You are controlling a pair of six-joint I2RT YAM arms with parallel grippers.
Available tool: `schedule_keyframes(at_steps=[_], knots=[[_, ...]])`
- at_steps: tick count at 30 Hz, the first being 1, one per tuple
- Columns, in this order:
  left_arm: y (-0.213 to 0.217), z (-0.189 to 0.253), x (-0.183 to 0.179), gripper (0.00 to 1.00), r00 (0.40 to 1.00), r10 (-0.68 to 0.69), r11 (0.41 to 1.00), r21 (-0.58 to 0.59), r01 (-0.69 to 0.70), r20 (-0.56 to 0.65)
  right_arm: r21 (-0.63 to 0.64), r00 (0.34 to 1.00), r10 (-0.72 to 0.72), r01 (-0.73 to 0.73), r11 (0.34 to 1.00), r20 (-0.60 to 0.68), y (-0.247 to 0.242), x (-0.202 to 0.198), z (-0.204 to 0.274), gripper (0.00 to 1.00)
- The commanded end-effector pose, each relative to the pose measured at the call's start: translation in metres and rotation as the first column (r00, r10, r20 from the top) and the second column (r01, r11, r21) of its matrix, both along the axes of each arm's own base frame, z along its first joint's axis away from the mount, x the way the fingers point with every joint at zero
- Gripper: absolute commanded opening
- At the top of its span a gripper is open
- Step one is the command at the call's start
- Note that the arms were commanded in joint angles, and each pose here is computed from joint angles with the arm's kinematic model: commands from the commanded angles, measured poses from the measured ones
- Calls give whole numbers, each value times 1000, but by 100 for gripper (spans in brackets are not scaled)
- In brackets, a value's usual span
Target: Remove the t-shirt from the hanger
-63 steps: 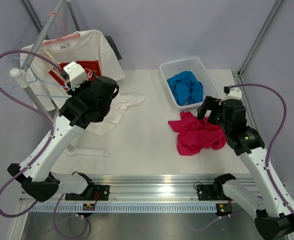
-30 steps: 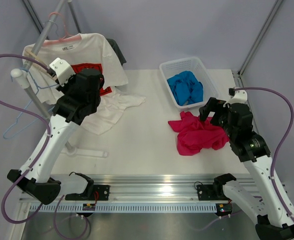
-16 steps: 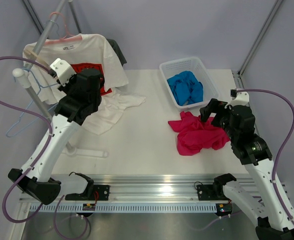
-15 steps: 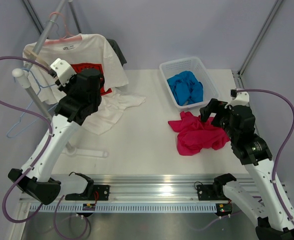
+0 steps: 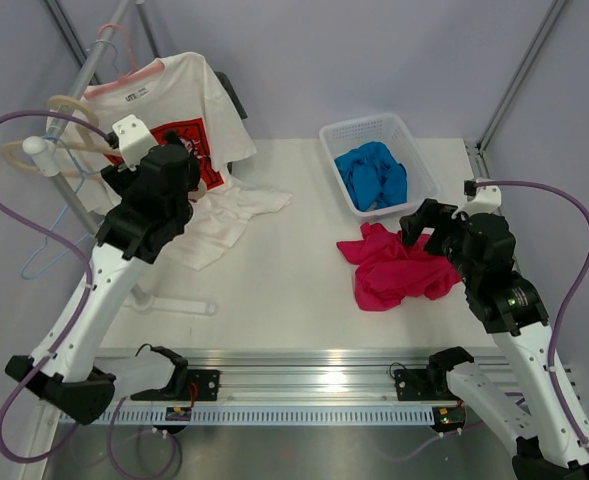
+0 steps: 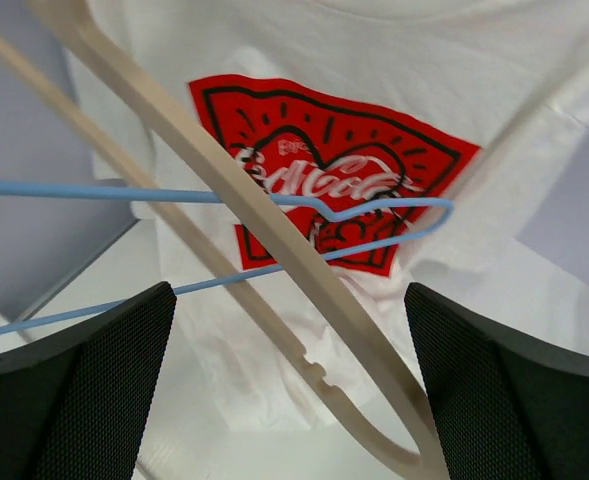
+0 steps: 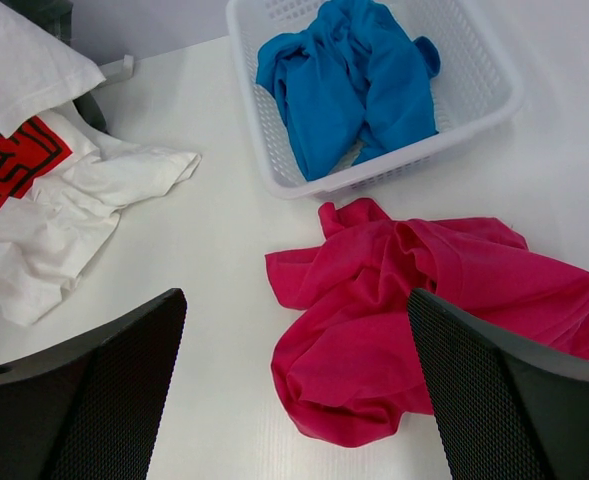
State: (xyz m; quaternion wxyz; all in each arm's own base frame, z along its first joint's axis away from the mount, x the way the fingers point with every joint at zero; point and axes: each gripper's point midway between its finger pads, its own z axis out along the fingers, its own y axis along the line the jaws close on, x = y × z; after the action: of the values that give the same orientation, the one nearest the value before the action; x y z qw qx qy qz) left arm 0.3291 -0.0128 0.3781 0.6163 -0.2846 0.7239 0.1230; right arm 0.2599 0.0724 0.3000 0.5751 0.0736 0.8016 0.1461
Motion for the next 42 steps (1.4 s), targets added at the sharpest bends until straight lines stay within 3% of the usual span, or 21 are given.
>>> schedule_keyframes(at_steps=[1,6,10,15,17,21,22,24,27,31,35,37,39,42], knots=[[-26,23,-12,99,963,-267,964,-10,267,44,8,998,50,-50,999,28,8,-1,8,100],[-60,30,-39,99,836,-546,838,5,546,56,30,997,78,-78,997,3,14,-4,4,99],[-72,22,-53,99,775,-631,775,-18,632,28,52,992,125,-123,991,-35,24,-6,-7,100],[-83,17,-70,99,694,-720,694,3,720,17,71,969,170,-159,985,-178,38,2,-46,100],[-79,15,-75,99,701,-713,701,8,713,6,82,970,166,-154,985,-177,39,4,-53,100],[-49,12,-76,98,808,-589,808,14,589,8,97,977,155,-142,985,-143,38,4,-47,100],[-44,13,-76,89,825,-564,826,15,564,20,107,978,160,-146,983,-133,40,5,-44,100],[-33,12,-80,82,853,-518,855,9,519,55,132,973,203,-189,973,-105,48,6,-34,99],[-32,17,-83,79,848,-518,854,10,520,110,154,964,250,-235,960,-89,58,7,-28,100],[-32,13,-85,84,851,-518,854,-2,520,87,146,961,259,-243,959,-101,59,9,-35,99],[-61,6,-89,89,752,-657,752,-10,659,62,139,962,249,-233,963,-115,58,12,-47,99],[-53,-1,-85,89,787,-615,788,-11,616,47,139,960,248,-230,963,-133,59,14,-55,100],[-28,-7,-79,87,872,-488,873,4,488,42,145,956,259,-239,960,-136,61,15,-59,99],[-13,-1,-76,82,911,-406,914,23,406,72,142,956,263,-245,959,-130,62,14,-63,100]])
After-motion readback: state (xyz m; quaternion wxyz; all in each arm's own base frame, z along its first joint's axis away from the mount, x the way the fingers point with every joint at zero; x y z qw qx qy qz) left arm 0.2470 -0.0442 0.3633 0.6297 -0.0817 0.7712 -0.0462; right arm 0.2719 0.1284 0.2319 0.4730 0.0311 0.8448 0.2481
